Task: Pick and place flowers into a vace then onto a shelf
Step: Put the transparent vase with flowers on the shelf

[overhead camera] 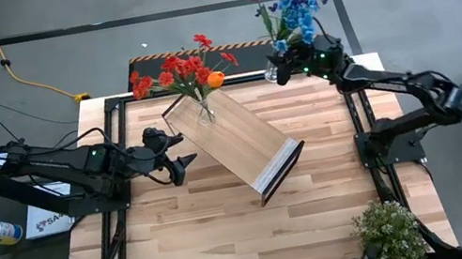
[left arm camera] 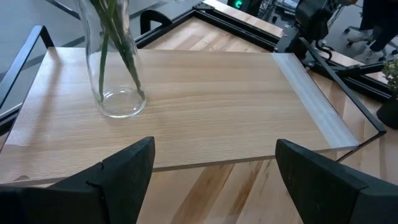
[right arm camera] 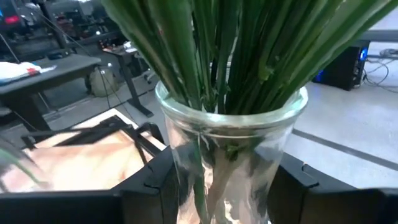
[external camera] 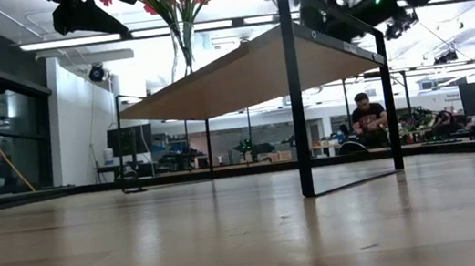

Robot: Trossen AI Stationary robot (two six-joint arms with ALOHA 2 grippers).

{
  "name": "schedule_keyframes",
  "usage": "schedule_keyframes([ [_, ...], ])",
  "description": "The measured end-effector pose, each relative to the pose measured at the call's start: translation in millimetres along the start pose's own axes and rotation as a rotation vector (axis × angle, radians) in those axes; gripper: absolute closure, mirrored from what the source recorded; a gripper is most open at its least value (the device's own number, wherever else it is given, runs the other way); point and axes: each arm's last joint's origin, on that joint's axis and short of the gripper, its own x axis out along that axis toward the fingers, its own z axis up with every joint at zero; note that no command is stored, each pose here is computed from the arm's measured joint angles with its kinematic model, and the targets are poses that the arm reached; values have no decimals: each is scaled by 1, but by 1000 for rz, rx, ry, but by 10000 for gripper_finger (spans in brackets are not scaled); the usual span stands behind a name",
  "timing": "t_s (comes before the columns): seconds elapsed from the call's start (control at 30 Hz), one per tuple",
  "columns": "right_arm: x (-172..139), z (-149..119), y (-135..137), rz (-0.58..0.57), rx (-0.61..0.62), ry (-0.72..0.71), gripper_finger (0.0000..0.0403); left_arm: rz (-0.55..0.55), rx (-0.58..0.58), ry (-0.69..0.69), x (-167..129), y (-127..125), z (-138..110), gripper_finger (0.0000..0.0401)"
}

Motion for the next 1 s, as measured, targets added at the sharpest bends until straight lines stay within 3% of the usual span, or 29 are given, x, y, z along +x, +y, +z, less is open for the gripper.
schedule_keyframes([
  [0.3, -46, 29, 11, 77, -5, -30, 243, 0, 0, 0, 0, 0, 0, 34],
  [0.63, -88, 45, 26, 369, -75, -36, 243, -2, 4, 9, 0, 0, -1, 34],
  [0.83, -95, 45, 33, 615, -136, -22, 243, 7, 16, 25, 0, 1, -2, 34],
  [1.0, -93, 42, 35, 734, -159, 2, 243, 7, 18, 27, 0, 1, -3, 34],
])
